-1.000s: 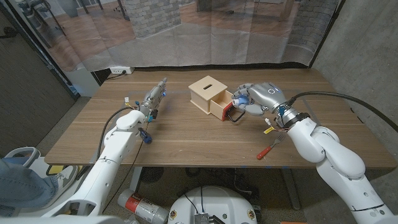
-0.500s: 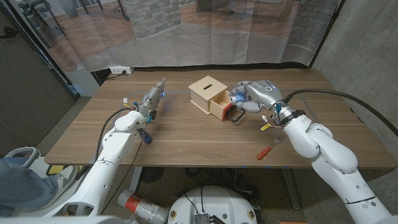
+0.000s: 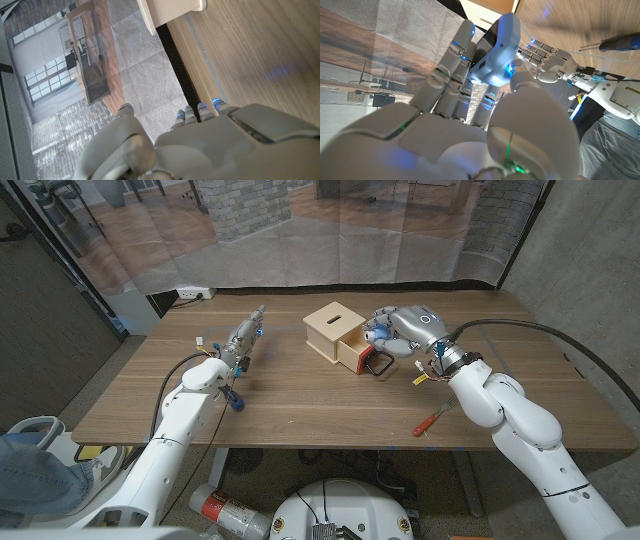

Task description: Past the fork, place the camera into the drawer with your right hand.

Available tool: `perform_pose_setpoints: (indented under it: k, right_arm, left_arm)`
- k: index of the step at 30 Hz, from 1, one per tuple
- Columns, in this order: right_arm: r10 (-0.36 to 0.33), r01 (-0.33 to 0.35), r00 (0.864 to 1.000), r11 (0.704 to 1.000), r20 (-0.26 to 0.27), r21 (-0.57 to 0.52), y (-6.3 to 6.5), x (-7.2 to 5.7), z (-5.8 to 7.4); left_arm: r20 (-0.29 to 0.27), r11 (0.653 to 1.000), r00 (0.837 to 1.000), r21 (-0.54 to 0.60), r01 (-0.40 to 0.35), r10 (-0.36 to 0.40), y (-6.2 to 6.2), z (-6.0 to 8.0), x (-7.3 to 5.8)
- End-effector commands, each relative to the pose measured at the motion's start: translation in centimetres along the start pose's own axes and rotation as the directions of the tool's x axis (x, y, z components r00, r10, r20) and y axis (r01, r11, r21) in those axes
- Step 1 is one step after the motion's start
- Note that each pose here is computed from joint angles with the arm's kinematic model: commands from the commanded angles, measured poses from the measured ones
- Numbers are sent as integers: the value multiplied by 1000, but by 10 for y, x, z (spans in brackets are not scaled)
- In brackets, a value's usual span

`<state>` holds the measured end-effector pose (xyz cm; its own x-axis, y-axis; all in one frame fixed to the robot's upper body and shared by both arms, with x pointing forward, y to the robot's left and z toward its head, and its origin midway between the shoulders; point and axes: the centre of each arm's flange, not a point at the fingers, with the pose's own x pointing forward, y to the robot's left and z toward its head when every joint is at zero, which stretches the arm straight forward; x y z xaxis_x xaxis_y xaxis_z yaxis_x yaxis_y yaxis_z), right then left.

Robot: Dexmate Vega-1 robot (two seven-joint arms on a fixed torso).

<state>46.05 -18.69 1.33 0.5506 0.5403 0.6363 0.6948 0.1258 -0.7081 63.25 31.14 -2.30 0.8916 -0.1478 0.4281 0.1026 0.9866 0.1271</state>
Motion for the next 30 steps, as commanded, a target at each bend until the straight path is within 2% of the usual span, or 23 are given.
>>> perform_pose_setpoints:
  k: [1, 30]
  right_arm:
    - [-13, 13, 1000, 1000, 4, 22, 3, 16, 0]
    - [37, -37, 999, 999, 8, 37, 16, 49, -2]
  left_arm:
    - [2, 1000, 1000, 12, 1, -1, 2, 4, -1]
    - [12, 1000, 1000, 13, -2, 2, 3, 7, -2]
